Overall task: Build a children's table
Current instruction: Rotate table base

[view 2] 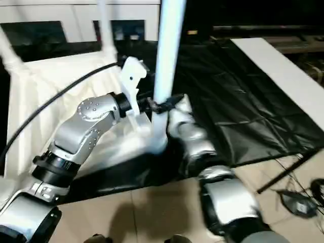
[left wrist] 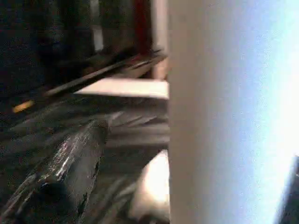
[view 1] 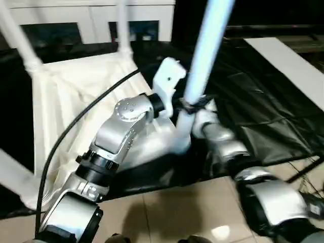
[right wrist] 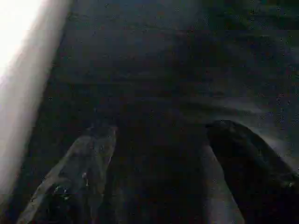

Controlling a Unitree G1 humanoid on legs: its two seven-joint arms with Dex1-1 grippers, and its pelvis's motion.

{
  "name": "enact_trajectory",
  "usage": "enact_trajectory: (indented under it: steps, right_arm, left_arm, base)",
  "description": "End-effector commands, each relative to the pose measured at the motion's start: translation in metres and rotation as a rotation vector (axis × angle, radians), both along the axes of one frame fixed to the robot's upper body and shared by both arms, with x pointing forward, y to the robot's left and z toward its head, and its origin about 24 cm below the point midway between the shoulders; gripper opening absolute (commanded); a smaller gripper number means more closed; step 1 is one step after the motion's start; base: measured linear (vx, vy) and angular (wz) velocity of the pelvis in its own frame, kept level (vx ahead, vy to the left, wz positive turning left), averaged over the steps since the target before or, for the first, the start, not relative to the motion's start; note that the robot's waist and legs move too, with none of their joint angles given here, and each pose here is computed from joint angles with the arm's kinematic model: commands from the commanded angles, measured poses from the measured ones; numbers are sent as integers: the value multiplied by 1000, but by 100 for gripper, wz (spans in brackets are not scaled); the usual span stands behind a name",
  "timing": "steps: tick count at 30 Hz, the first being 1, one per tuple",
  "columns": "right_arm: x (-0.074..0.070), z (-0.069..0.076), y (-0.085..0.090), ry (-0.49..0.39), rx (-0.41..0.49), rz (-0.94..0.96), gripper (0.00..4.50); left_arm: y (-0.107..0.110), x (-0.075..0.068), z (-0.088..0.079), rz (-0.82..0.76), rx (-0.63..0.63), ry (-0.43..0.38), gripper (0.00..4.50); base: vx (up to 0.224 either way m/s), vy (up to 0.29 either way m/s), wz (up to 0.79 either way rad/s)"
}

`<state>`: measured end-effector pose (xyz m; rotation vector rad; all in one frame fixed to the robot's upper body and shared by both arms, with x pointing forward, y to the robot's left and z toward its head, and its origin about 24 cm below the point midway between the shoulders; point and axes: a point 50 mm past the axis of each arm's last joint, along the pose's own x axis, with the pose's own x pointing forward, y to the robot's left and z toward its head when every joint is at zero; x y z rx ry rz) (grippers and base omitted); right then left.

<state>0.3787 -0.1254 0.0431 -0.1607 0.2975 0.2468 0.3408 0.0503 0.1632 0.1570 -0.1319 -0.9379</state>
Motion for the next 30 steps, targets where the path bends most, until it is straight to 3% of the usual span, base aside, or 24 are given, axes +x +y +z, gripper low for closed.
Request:
enact_trajectory:
  steps: [1,3,11,16,20,22,24,29,30]
  right_arm:
    - [1,4,-22,-48,24,-105,358]
    - [-1,6,-41,-80,27,-166,358]
    - [-9,14,-72,-160,56,-221,358]
    - [-23,22,-79,-178,71,-84,358]
    - [-48,29,-71,-128,2,195,358]
    - [-55,31,-70,-108,-10,255,358]
    - [-72,36,-70,-55,-41,378,358]
    - [-92,45,-70,-3,-66,466,358]
    - [-99,50,-67,-11,-60,471,358]
  left_arm:
    - [4,7,-1,40,7,-38,446]
    - [5,10,-7,39,34,-54,446]
    - [7,-3,-19,-95,62,14,446]
    - [19,-20,-27,-135,50,125,446]
    - [42,-43,-44,-171,160,240,446]
    - [50,-45,-48,-148,202,249,446]
    - [71,-43,-57,-12,321,242,446]
    - [84,-45,-64,167,288,240,446]
    - [84,-48,-65,240,236,156,446]
  base:
    - [0,0,0]
    - [0,0,0]
    - [0,0,0]
    - [0,0,0]
    - [0,0,0]
    - [0,0,0]
    - [0,0,0]
    - [0,0,0]
    - [0,0,0]
